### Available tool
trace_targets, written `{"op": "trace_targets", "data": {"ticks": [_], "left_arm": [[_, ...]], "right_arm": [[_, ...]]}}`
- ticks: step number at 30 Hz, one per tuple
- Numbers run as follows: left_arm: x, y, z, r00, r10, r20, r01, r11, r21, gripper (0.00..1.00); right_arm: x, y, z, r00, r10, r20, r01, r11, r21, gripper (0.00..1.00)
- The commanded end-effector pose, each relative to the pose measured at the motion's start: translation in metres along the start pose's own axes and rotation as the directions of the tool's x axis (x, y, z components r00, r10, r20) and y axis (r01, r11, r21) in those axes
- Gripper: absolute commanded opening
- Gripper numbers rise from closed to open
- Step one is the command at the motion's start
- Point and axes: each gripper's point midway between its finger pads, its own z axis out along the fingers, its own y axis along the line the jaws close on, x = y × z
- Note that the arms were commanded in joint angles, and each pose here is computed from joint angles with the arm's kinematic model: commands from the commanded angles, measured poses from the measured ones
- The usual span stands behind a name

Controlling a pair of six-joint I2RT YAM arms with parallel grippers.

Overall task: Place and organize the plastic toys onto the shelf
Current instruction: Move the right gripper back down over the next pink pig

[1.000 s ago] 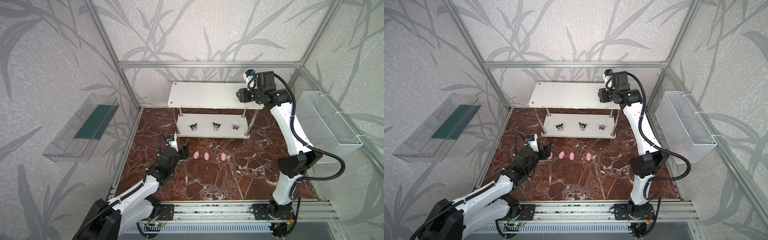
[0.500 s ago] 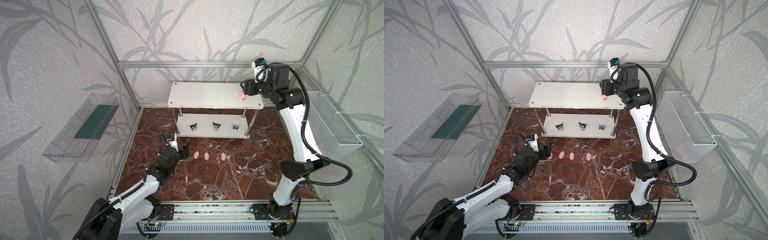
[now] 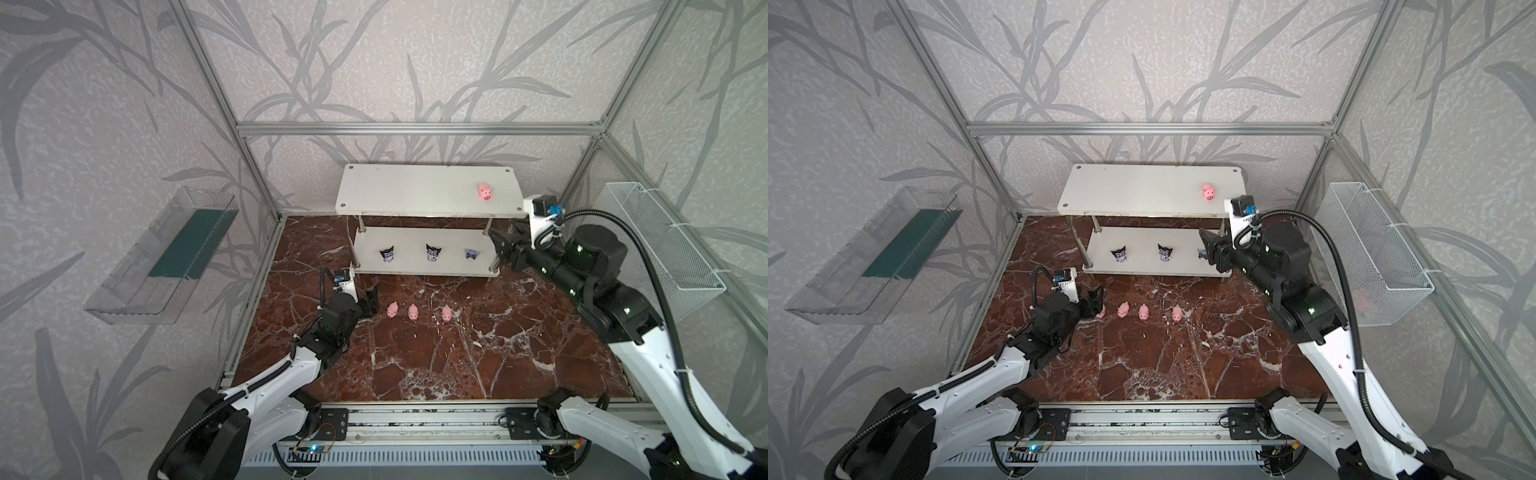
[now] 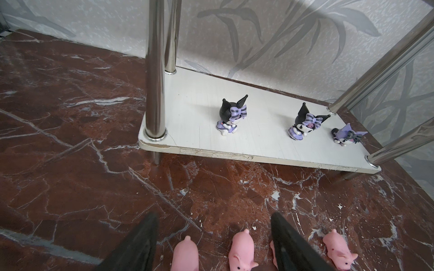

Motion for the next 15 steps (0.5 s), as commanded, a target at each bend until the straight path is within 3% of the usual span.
{"op": "trace_targets", "data": {"ticks": [1, 10, 15], "left_arm": [[-0.004, -0.002, 0.003, 1.000, -0.021, 0.015, 0.021, 1.000, 0.009, 0.74], [-0.010, 0.001, 0.000, 0.999, -0.028, 0.035, 0.028, 1.000, -0.008, 0.74], [-0.013, 0.003, -0.002, 0.999, -0.025, 0.043, 0.026, 1.000, -0.016, 0.74]], "right_arm": [[0.014, 0.012, -0.007, 0.997, -0.073, 0.020, 0.072, 0.997, 0.026, 0.64], [0.128, 0.044, -0.006, 0.990, 0.030, -0.138, -0.034, 0.999, -0.026, 0.64], [0.199, 0.058, 0.018, 0.950, 0.157, -0.271, -0.170, 0.985, -0.027, 0.65]]}}
